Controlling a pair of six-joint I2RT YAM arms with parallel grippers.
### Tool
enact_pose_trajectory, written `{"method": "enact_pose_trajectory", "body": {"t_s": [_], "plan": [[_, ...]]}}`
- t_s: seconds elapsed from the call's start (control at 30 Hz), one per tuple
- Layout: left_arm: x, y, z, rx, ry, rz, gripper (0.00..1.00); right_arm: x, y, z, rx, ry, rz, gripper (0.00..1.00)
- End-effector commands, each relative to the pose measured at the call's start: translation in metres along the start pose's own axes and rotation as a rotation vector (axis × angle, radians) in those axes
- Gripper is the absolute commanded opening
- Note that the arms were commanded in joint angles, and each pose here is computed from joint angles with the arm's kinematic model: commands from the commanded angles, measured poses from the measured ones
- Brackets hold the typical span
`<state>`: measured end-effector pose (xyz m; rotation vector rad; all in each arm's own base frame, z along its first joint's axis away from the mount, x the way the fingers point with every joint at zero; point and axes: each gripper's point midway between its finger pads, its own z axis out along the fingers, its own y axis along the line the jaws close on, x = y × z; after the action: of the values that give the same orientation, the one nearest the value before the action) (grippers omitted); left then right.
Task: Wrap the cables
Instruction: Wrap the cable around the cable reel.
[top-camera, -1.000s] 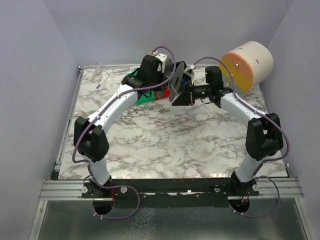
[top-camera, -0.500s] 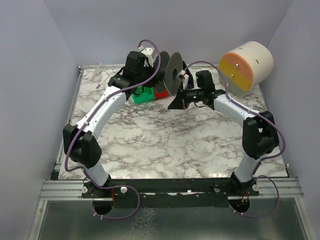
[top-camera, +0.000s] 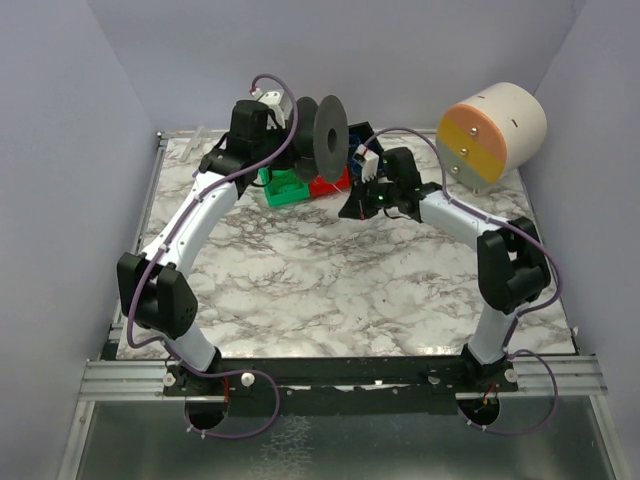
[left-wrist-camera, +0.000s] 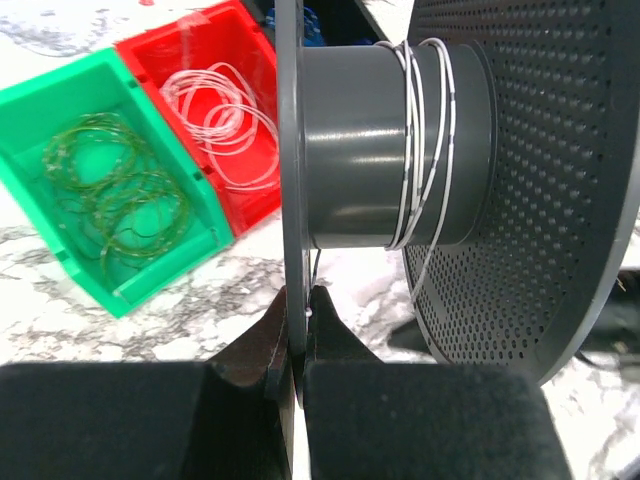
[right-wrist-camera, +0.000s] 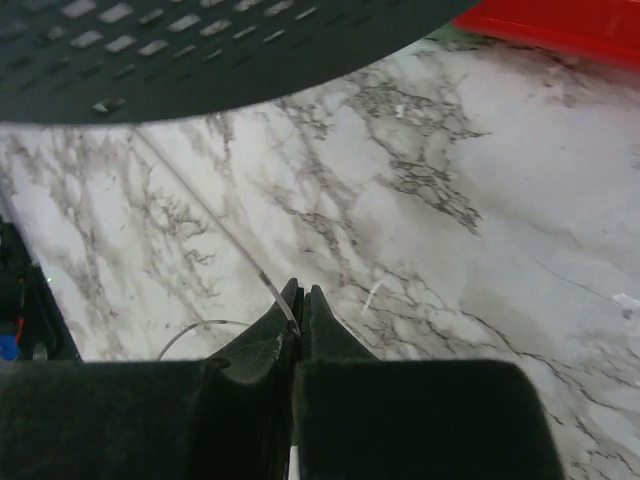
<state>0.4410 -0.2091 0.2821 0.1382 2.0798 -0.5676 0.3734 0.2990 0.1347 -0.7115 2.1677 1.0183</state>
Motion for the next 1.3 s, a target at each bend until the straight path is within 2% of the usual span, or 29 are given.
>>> {"method": "enact_pose_trajectory", "body": {"t_s": [0.0, 0.13, 0.27, 0.5, 0.63, 0.77, 0.87, 0.97, 1.1, 1.27], "plan": [[-0.036, -0.052, -0.036, 0.265, -0.11, 0.061, 0.0, 0.01, -0.057, -0.006, 0.188, -0.015, 0.129, 0.01], [-0.026, -0.071, -0.048, 0.397, -0.071, 0.135, 0.0, 0.001, -0.082, -0.03, 0.209, -0.087, 0.204, 0.0], [-0.021, -0.072, -0.055, 0.414, -0.056, 0.213, 0.0, -0.013, -0.098, -0.061, 0.221, -0.165, 0.241, 0.01], [-0.008, -0.089, -0.065, 0.5, -0.018, 0.25, 0.0, -0.023, -0.12, -0.092, 0.382, -0.257, 0.226, 0.0], [0.007, -0.095, -0.062, 0.5, 0.017, 0.298, 0.0, -0.022, -0.127, -0.096, 0.413, -0.263, 0.23, 0.0], [0.014, -0.1, -0.062, 0.477, 0.041, 0.359, 0.0, -0.024, -0.147, -0.109, 0.541, -0.262, 0.182, 0.01], [0.025, -0.106, -0.064, 0.469, 0.07, 0.462, 0.0, -0.027, -0.164, -0.125, 0.644, -0.293, 0.181, 0.01], [0.041, -0.113, -0.063, 0.476, 0.112, 0.532, 0.0, -0.029, -0.168, -0.134, 0.621, -0.338, 0.225, 0.01], [0.062, -0.121, -0.061, 0.485, 0.162, 0.605, 0.0, -0.034, -0.162, -0.143, 0.5, -0.413, 0.271, 0.01], [0.062, -0.119, -0.052, 0.42, 0.16, 0.664, 0.0, -0.05, -0.145, -0.162, 0.368, -0.489, 0.257, 0.01]]}}
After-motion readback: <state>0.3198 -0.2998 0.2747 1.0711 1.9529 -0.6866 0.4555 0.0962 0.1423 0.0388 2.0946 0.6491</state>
